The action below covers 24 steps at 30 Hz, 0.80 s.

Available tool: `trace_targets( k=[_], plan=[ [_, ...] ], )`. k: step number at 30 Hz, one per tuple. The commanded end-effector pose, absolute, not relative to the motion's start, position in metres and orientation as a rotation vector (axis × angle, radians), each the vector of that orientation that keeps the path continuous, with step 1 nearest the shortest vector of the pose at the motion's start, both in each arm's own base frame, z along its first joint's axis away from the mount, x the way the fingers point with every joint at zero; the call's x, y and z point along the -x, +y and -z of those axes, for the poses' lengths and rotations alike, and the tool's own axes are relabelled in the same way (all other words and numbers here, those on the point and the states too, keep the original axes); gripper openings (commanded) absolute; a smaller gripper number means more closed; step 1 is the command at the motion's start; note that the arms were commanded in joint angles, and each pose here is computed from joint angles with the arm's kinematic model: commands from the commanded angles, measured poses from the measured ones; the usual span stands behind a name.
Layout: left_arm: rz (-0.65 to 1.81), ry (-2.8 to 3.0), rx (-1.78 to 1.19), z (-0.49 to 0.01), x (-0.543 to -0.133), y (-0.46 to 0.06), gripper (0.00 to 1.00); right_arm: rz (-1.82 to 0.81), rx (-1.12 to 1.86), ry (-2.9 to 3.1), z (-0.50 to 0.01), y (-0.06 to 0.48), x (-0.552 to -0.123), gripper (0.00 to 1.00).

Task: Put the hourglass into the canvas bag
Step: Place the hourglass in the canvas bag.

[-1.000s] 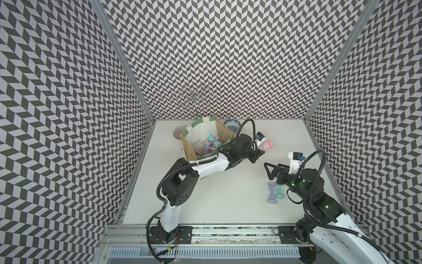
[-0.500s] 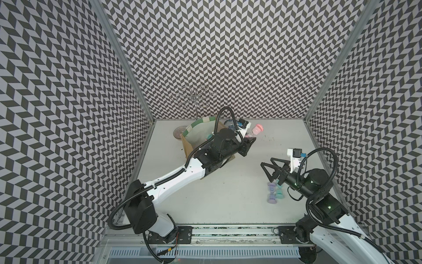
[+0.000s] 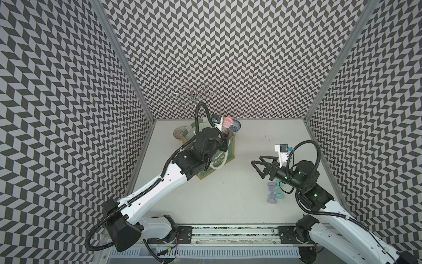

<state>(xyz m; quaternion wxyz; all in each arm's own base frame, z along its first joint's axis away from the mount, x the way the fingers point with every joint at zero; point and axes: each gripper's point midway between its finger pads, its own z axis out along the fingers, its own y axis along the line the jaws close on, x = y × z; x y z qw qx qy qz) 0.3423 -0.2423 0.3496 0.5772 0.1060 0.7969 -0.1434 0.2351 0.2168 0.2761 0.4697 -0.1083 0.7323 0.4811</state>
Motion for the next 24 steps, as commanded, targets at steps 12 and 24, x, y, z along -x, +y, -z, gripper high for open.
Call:
trace_targets(
  k=[12, 24],
  plan=[
    [0.194, 2.096, -0.110, -0.271, -0.410, -0.185, 0.25, -1.220, 0.317, 1.745, -0.289, 0.240, -0.239, 0.99],
    [0.206, 2.262, -0.114, -0.195, -0.440, -0.177, 0.33, -1.202, 0.325, 1.760, -0.283, 0.242, -0.243, 0.99]
  ],
)
